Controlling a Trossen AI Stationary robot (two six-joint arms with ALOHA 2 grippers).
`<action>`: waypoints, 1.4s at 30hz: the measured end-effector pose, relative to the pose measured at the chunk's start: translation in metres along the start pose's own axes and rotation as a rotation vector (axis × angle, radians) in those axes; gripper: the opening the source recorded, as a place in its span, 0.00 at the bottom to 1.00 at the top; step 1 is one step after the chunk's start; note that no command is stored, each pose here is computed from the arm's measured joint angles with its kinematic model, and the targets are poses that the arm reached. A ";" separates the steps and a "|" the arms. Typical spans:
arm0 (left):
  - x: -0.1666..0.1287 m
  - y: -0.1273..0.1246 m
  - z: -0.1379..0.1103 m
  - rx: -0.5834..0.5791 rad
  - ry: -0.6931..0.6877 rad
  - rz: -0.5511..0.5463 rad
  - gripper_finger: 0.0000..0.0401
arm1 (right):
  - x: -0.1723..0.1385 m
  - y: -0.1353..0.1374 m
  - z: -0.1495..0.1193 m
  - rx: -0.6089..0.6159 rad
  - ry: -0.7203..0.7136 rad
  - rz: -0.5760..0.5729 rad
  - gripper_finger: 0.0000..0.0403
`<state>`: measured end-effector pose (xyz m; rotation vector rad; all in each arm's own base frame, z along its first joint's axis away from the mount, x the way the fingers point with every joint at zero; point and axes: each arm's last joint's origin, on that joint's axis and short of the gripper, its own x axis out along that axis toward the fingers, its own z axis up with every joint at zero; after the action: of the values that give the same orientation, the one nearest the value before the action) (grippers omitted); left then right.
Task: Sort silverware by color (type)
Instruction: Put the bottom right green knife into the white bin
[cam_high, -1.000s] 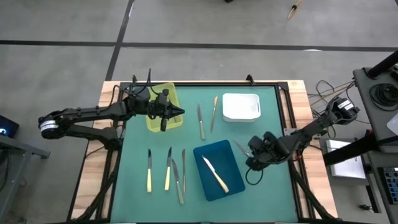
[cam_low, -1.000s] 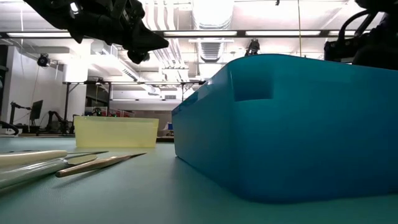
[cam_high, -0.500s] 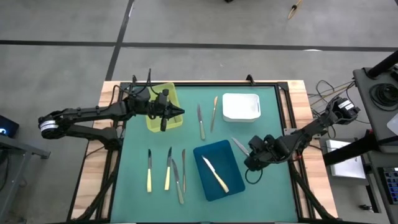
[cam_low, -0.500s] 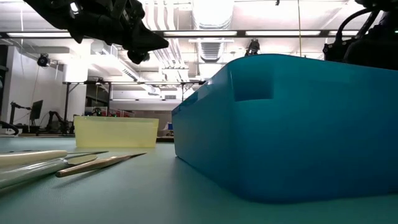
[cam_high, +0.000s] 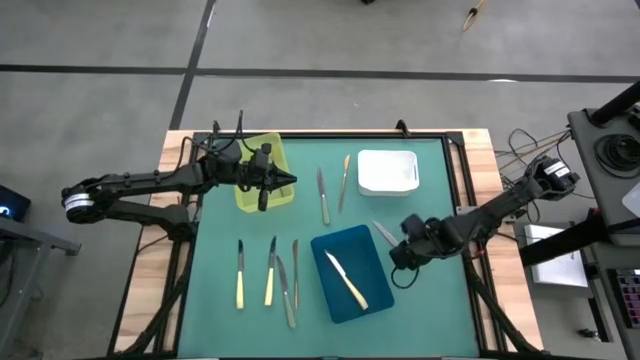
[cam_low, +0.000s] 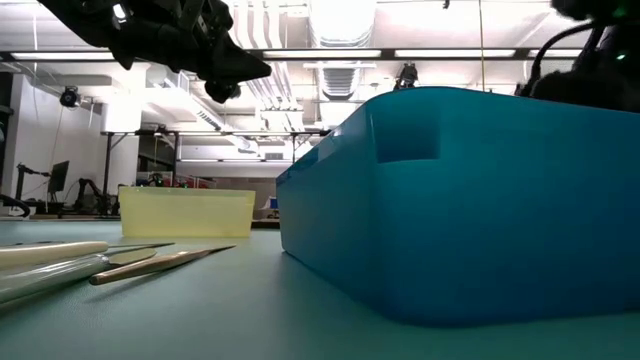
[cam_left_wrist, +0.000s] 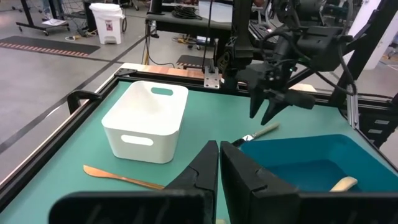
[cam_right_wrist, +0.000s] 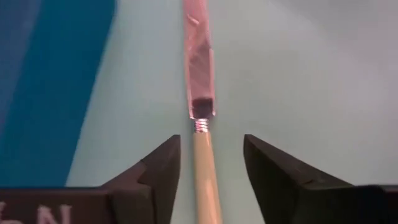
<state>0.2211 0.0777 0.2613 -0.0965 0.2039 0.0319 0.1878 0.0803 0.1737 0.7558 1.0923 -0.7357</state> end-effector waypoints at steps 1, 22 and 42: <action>0.000 0.000 0.000 0.000 0.000 0.000 0.00 | 0.001 -0.001 0.001 0.028 0.002 -0.002 0.45; 0.000 0.000 0.000 -0.001 -0.002 0.000 0.00 | 0.031 0.013 0.005 0.180 0.102 -0.095 0.61; 0.000 0.000 0.000 -0.009 -0.001 0.000 0.00 | 0.053 0.021 0.004 0.103 0.127 -0.171 0.16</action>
<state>0.2211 0.0777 0.2613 -0.1055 0.2025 0.0329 0.2227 0.0809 0.1286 0.8116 1.2527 -0.9042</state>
